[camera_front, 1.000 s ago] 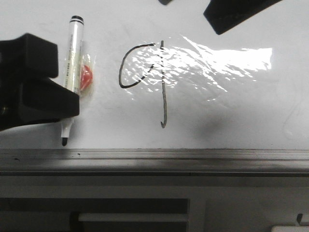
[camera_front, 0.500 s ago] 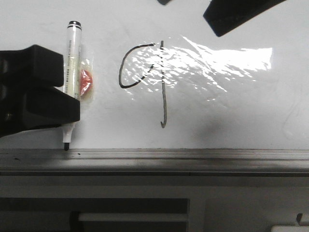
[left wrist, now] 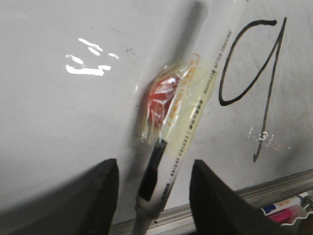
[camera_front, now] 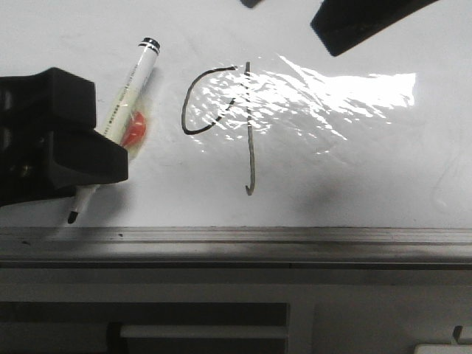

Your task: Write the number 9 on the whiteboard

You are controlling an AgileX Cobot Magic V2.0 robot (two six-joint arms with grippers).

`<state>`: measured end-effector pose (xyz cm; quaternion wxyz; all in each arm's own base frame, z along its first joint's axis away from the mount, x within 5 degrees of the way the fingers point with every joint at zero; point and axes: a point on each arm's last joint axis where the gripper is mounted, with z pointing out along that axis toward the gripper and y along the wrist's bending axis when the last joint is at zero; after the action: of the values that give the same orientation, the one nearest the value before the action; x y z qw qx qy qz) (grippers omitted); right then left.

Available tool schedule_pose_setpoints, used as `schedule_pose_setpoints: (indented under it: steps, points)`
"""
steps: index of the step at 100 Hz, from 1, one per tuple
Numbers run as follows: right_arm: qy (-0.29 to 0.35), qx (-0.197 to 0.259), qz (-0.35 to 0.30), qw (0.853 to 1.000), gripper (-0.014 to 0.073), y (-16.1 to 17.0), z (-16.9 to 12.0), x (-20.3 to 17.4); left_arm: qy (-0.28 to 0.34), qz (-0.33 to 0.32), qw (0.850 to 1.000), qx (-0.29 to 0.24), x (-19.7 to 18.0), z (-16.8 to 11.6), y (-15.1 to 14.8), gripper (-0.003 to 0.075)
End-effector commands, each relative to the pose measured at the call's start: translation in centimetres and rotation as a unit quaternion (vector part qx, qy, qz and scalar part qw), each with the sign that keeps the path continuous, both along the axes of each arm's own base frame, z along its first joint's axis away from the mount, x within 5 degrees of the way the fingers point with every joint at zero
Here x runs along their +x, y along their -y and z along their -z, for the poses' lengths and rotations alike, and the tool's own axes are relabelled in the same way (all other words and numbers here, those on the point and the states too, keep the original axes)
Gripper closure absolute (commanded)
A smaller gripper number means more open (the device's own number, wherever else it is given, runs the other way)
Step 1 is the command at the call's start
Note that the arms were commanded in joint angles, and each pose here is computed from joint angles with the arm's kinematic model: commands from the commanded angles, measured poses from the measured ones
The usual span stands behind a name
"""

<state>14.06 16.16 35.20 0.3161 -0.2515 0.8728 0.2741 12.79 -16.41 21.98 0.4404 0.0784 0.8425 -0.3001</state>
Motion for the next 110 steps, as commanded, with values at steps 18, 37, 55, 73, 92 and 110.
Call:
schedule_pose_setpoints:
  steps: [18,37,55,73,92,110]
  points:
    - [0.035,0.039,0.003,0.999,0.0208,0.1,-1.9,-0.1,0.034,-0.017,0.999,-0.024,0.4,-1.5,-0.1,0.0324]
    - [0.04,0.036,0.003,0.999,0.0216,0.2,-1.9,-0.1,0.051,-0.015,0.997,-0.054,0.0,-2.9,-0.8,0.0324]
    - [0.089,0.018,0.004,0.996,0.0512,1.3,-2.7,-0.5,0.102,0.03,0.993,-0.052,-1.2,-5.0,-2.0,0.0347]
    - [0.165,0.02,0.013,0.986,0.0658,3.5,-3.1,-1.7,0.16,0.067,0.982,-0.076,-2.9,-7.4,-3.8,0.0596]
    - [0.257,0.065,0.023,0.964,0.0658,6.3,-0.4,-4.1,0.227,0.077,0.967,-0.084,-4.7,-7.8,-6.7,0.0741]
    - [0.328,0.119,0.027,0.937,0.0657,9.3,3.8,-7.0,0.256,0.073,0.958,-0.11,-6.3,-6.1,-9.5,0.0741]
